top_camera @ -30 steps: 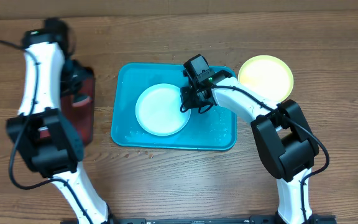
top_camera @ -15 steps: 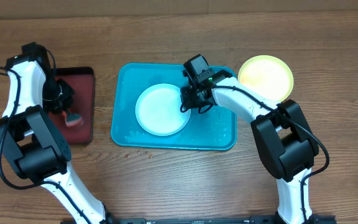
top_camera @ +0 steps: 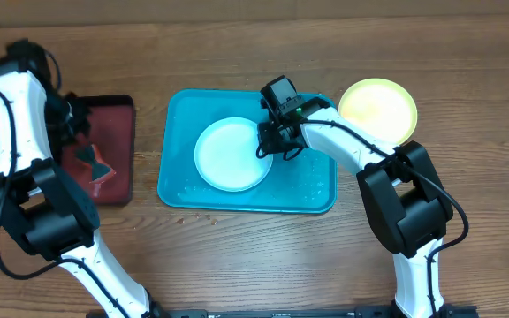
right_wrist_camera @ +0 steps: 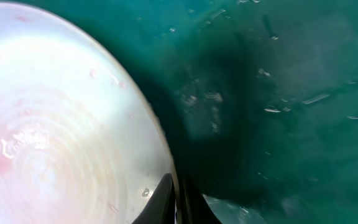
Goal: Clean dirty plates on tray and stack at the side
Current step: 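Lift the light blue plate with the right gripper and stack it on the yellow plate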
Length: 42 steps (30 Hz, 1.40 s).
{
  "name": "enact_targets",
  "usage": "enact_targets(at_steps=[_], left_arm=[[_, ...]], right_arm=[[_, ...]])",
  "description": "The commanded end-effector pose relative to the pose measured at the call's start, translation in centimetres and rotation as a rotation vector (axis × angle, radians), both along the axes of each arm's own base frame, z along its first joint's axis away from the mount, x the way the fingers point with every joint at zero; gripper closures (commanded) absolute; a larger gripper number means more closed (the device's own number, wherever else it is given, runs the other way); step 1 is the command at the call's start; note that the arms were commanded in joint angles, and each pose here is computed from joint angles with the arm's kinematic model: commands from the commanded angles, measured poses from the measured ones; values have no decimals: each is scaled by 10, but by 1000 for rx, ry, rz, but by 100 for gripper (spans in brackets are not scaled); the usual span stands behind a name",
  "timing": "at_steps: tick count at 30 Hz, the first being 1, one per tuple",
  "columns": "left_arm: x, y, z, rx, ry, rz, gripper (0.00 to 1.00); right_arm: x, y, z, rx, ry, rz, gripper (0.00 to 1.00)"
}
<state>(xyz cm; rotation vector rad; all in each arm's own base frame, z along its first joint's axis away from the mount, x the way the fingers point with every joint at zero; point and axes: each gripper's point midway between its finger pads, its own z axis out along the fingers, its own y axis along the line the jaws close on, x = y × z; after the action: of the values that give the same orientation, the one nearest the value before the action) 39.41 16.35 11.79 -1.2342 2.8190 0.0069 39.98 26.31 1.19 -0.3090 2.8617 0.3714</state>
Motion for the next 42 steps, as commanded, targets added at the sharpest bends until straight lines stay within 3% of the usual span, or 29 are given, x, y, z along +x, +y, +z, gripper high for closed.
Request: enact_targets(at_steps=[1, 2, 3, 9, 15, 25, 35, 40, 42], left_arm=[[17, 1, 30, -2, -98, -10, 62], [19, 2, 33, 2, -109, -10, 17], [20, 2, 33, 4, -112, -10, 0], [20, 1, 32, 2, -109, -11, 0], [20, 1, 32, 3, -110, -11, 0], [20, 2, 32, 3, -109, -11, 0], [20, 2, 32, 3, -109, -11, 0], [20, 2, 32, 3, -109, -11, 0], [20, 2, 32, 3, -109, -11, 0]], right_arm=[[29, -17, 28, -94, -126, 11, 96], [34, -19, 41, -119, -164, 13, 96], [41, -22, 57, -156, -215, 6, 96], [65, -27, 151, -400, -533, 47, 96], [63, -24, 230, -731, -811, 49, 96], [37, 7, 296, -1057, -1015, 81, 96], [34, 7, 305, -1054, -1043, 10, 96], [52, -28, 295, -893, -1036, -237, 96], [63, -42, 274, -814, -973, -244, 96]])
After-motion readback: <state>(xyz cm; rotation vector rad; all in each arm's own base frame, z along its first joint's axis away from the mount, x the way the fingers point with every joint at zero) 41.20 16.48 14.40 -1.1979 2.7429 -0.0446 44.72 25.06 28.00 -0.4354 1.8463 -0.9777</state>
